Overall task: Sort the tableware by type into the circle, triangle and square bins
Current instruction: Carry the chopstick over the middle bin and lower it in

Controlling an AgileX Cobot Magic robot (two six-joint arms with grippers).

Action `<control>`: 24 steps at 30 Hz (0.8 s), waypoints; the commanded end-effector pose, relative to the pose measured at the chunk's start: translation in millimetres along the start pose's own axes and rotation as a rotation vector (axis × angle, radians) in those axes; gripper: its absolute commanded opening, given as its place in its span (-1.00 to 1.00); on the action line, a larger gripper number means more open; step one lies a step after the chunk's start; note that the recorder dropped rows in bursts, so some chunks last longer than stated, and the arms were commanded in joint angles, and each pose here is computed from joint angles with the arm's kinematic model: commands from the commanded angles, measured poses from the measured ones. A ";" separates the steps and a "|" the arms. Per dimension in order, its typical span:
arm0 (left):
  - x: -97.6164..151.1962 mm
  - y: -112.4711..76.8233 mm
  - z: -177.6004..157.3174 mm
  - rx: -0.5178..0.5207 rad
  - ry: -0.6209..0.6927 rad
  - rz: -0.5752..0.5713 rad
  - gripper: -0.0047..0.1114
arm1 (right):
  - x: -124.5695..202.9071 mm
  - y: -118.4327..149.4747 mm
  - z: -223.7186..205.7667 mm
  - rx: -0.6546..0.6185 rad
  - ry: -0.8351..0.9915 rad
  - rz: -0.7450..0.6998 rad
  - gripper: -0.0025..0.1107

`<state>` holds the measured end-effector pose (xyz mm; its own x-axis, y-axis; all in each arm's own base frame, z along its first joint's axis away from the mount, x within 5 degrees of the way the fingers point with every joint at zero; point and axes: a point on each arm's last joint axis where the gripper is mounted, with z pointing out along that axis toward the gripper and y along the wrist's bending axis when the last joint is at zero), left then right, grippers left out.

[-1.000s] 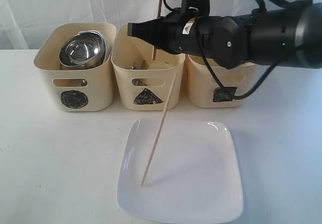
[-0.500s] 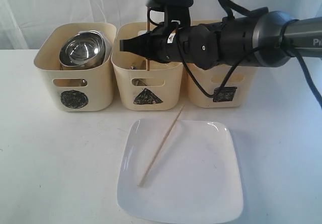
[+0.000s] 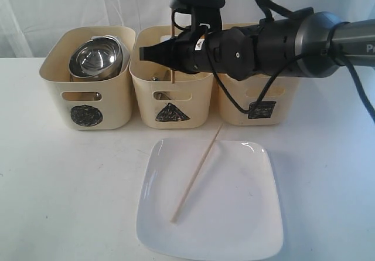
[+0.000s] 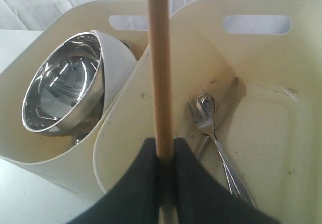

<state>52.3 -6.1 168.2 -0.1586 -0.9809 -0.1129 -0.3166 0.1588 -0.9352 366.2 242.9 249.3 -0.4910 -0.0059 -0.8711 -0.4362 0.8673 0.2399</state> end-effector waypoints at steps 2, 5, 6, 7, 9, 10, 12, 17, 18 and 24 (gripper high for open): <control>-0.4 -0.5 -0.3 0.008 -0.006 0.009 -0.92 | -12.6 -1.6 -4.8 -0.002 -0.065 -0.049 -0.96; -0.4 -0.5 -0.3 0.008 -0.006 0.009 -0.92 | -15.1 -1.3 -4.5 -0.005 -0.098 -0.068 -0.96; -0.4 -0.5 -0.3 0.008 -0.006 0.009 -0.92 | -16.8 -1.1 -4.1 -0.007 -0.122 -0.072 -0.96; -0.4 -0.5 -0.3 0.008 -0.006 0.009 -0.92 | -18.4 -1.0 -3.6 -0.009 -0.146 -0.072 -0.96; -0.4 -0.5 -0.3 0.008 -0.006 0.009 -0.92 | -21.2 -1.1 -2.5 -0.013 -0.195 -0.072 -0.96; -0.4 -0.5 -0.3 0.008 -0.006 0.009 -0.92 | -19.6 -2.7 0.3 -0.011 -0.201 -0.072 -0.96; -0.4 -0.5 -0.3 0.008 -0.006 0.009 -0.92 | -16.1 -7.0 7.4 -0.002 -0.195 -0.069 -0.96; -0.4 -0.5 -0.3 0.008 -0.006 0.009 -0.92 | -0.1 -22.2 28.0 0.030 -0.158 -0.077 -0.96; -0.4 -0.5 -0.3 0.008 -0.006 0.009 -0.92 | 1.6 -23.8 30.4 0.034 -0.162 -0.094 -0.96; -0.4 -0.5 -0.3 0.008 -0.006 0.009 -0.92 | 10.3 -37.0 37.6 0.063 -0.121 -0.106 -0.86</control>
<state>52.3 -6.1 168.2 -0.1586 -0.9809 -0.1129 -0.3166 0.1588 -0.9352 401.2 235.0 213.1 -0.3660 -0.0274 -0.9302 -0.4329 0.8899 0.1441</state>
